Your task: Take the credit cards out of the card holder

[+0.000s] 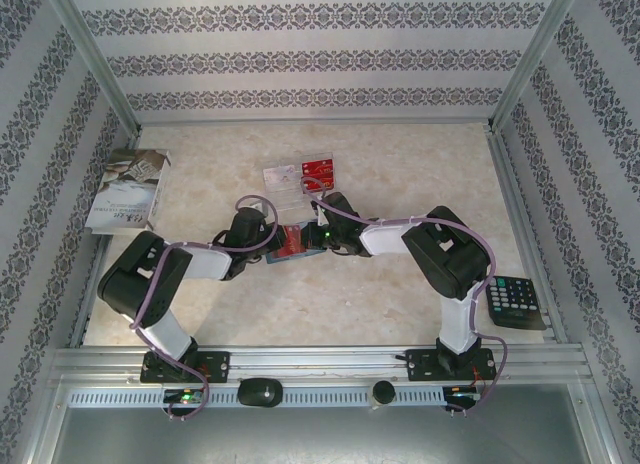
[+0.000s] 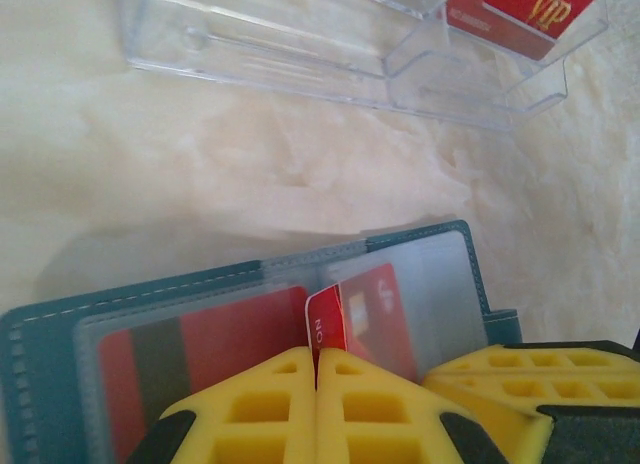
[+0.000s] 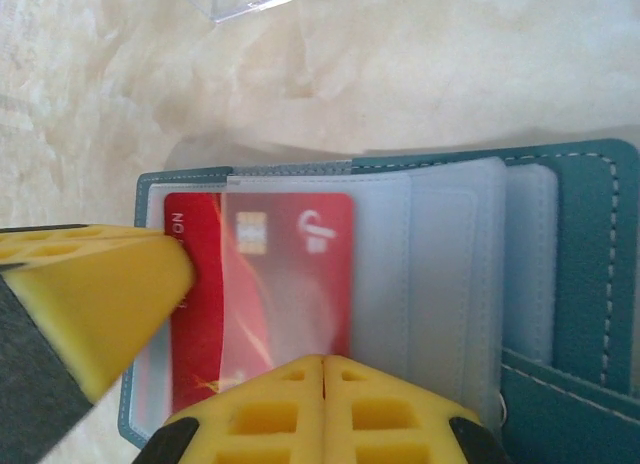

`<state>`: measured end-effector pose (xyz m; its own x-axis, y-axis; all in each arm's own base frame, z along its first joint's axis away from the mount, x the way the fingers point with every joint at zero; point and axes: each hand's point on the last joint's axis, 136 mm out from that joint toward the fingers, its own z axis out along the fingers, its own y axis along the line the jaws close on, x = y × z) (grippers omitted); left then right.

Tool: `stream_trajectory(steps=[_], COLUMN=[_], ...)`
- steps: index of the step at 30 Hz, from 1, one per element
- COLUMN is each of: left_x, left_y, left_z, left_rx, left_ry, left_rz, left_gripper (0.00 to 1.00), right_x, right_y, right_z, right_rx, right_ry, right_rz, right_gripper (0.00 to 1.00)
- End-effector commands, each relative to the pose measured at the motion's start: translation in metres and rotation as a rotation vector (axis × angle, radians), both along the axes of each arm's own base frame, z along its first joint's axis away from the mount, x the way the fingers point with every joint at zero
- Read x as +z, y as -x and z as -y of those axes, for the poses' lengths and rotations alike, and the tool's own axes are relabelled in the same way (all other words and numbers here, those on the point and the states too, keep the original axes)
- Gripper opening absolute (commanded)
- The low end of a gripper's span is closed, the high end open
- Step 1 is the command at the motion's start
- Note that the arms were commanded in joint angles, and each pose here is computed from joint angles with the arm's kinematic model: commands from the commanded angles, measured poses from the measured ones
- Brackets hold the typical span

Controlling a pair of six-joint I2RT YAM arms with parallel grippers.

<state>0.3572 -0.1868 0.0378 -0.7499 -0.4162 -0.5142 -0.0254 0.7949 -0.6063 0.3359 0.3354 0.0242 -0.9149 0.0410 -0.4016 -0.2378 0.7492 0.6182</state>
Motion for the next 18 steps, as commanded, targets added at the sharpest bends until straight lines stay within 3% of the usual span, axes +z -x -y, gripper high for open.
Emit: stream_trajectory(steps=[1, 9, 18], left_x=[0.005, 0.026, 0.059], left_y=[0.004, 0.015, 0.019], left_z=[-0.01, -0.018, -0.026], left_rx=[0.009, -0.014, -0.034], left_ry=[0.045, 0.067, 0.113], left_rz=[0.006, 0.062, 0.158], left_gripper=[0.0, 0.0, 0.0], right_x=[-0.038, -0.033, 0.017], right_y=[0.009, 0.006, -0.006], right_z=[0.035, 0.04, 0.029], right_rx=[-0.089, -0.115, -0.056], right_ry=[0.143, 0.149, 0.097], right_rz=[-0.074, -0.05, 0.107], right_gripper=[0.0, 0.0, 0.23])
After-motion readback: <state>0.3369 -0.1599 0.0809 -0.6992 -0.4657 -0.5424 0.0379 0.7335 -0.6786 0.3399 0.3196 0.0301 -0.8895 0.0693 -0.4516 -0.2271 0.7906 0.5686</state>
